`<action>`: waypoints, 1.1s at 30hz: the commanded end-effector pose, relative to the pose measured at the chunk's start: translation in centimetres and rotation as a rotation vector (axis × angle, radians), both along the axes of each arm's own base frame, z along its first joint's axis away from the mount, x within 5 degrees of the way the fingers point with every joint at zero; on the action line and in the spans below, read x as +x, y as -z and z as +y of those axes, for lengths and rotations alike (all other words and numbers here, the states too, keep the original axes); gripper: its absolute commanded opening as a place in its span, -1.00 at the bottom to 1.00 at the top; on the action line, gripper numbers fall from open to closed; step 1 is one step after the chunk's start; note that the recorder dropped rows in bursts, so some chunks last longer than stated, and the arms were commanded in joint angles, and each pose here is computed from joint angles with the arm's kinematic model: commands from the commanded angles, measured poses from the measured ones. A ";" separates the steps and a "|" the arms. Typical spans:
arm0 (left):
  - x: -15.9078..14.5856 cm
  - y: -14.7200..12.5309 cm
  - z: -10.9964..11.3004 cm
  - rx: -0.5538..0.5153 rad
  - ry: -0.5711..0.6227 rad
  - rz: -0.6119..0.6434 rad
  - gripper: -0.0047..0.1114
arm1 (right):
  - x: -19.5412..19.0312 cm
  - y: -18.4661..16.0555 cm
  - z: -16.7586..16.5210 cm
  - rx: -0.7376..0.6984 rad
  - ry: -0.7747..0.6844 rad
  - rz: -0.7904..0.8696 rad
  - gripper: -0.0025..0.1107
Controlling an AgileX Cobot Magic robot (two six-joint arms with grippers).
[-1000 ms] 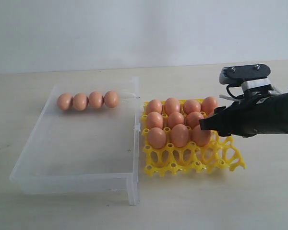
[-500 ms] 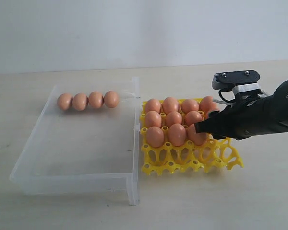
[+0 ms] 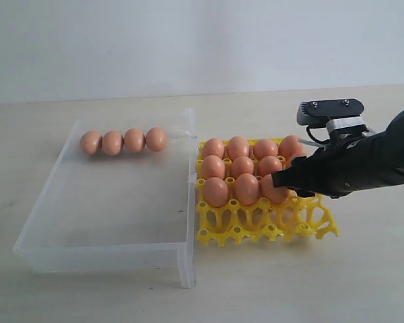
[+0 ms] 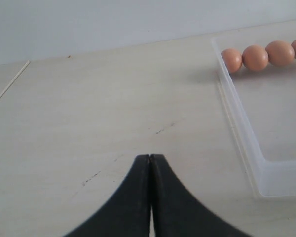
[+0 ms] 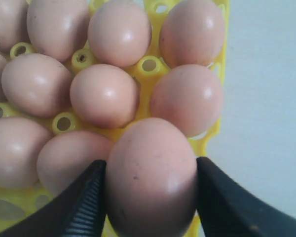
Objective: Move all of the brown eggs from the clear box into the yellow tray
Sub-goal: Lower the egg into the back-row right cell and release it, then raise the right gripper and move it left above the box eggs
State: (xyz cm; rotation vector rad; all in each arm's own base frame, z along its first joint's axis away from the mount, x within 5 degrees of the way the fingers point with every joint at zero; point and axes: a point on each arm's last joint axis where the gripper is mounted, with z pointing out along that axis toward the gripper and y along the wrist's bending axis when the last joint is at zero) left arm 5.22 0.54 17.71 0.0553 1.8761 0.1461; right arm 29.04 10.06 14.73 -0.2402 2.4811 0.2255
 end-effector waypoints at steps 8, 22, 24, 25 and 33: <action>0.0 -0.2 0.0 -0.007 0.006 -0.013 -0.92 | 0.0 -1.6 -0.1 0.015 -0.008 -0.041 -0.06; 0.0 -0.2 0.0 -0.007 0.006 -0.013 -0.92 | -0.1 -1.5 0.0 0.015 -0.011 -0.033 0.06; 0.0 -0.2 0.0 -0.007 0.006 -0.013 -0.92 | -0.1 -1.5 0.0 0.015 -0.011 -0.033 0.10; 0.0 -0.2 0.0 -0.007 0.006 -0.013 -0.92 | -0.1 -1.5 0.0 0.015 -0.011 -0.033 0.10; 0.0 -0.2 0.0 -0.007 0.006 -0.013 -0.92 | -0.2 -1.5 0.0 0.016 -0.013 -0.028 0.09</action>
